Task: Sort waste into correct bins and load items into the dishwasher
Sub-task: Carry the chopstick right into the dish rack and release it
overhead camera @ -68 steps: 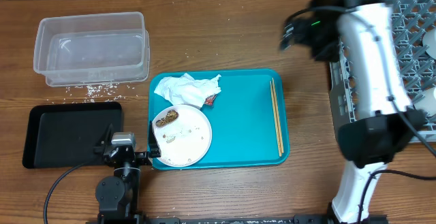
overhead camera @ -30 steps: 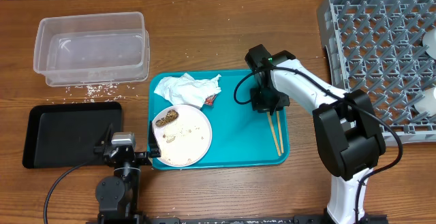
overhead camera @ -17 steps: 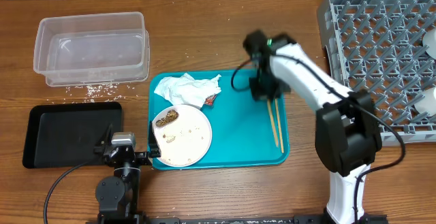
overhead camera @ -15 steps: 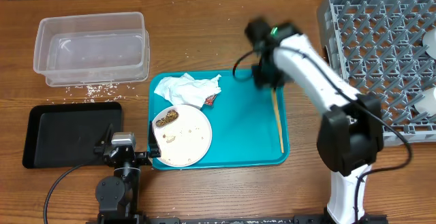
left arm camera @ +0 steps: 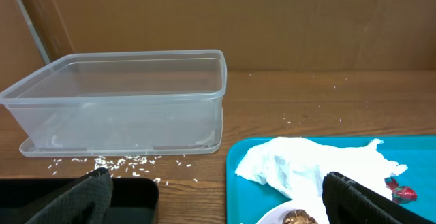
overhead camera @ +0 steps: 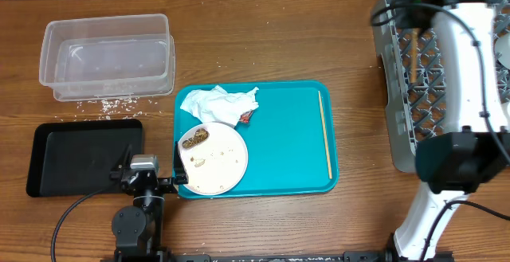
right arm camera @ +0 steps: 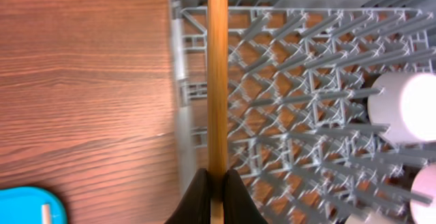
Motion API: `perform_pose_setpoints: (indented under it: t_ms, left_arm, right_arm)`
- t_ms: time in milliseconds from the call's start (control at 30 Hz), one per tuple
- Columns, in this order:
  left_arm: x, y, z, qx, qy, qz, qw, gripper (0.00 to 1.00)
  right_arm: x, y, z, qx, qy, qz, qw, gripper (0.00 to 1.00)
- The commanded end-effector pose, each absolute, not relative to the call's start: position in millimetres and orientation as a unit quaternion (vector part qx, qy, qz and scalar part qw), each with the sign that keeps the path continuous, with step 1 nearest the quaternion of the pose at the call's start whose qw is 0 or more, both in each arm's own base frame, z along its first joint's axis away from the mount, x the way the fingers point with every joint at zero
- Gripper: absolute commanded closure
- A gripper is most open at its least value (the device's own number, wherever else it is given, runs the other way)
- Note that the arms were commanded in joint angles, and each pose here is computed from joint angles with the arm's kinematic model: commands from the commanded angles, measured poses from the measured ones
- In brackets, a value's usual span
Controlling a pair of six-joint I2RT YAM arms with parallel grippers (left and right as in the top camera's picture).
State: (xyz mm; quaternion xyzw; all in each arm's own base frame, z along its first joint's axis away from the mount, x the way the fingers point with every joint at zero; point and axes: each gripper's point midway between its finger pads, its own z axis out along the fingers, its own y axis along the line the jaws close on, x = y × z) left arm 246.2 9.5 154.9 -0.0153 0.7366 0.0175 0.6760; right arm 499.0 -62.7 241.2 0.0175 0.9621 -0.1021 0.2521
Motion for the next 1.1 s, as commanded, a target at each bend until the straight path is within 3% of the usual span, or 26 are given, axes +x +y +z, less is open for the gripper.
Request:
perform_pose_setpoints:
  t_ms: [0,300,400,433,467,500,567,600,800,1000,1033,1067]
  left_arm:
    - [246,9,156,-0.017,0.734,0.014,0.679,0.00]
    - [246,9,156,-0.017,0.734,0.014,0.679,0.00]
    - [246,9,156,-0.017,0.734,0.014,0.679,0.00]
    - [246,9,156,-0.017,0.734,0.014,0.679,0.00]
    - [246,9,156,-0.017,0.734,0.014,0.679,0.00]
    - [246,9,156,-0.017,0.734,0.014,0.679,0.00]
    - [246,9,156,-0.017,0.734,0.014,0.679,0.00]
    - [246,9,156,-0.017,0.734,0.014,0.679,0.00]
    - [246,9,156,-0.017,0.734,0.014,0.679,0.00]
    - [246,9,156,-0.017,0.734,0.014,0.679,0.00]
    - [246,9,156,-0.017,0.734,0.014,0.679,0.00]
    - [246,9,156,-0.017,0.734,0.014,0.679,0.00]
  right_arm:
    - [503,-66,241,-0.034,0.962,-0.026,0.269,0.96]
    - [511,-84,197,-0.009,0.967,0.075,0.242,0.96]
    - [512,-81,173,-0.008,0.973,0.082,0.214,0.91]
    - [512,-80,166,-0.008,0.975,0.083,0.206,0.86]
    - [511,-78,159,-0.008,0.977,0.085,0.197,0.75]
    - [511,-78,154,-0.008,0.978,0.087,0.190,0.61]
    - [508,-76,148,-0.004,0.980,0.091,0.178,0.22]
    - [507,-74,148,0.006,0.980,0.096,0.174,0.14]
    - [491,-44,189,0.020,0.968,0.173,0.180,0.10]
    - [440,6,242,0.022,0.954,0.263,0.141,0.10]
    - [433,15,242,0.019,0.955,0.266,0.126,0.11]
    - [431,19,237,0.038,0.960,0.254,0.111,0.19]
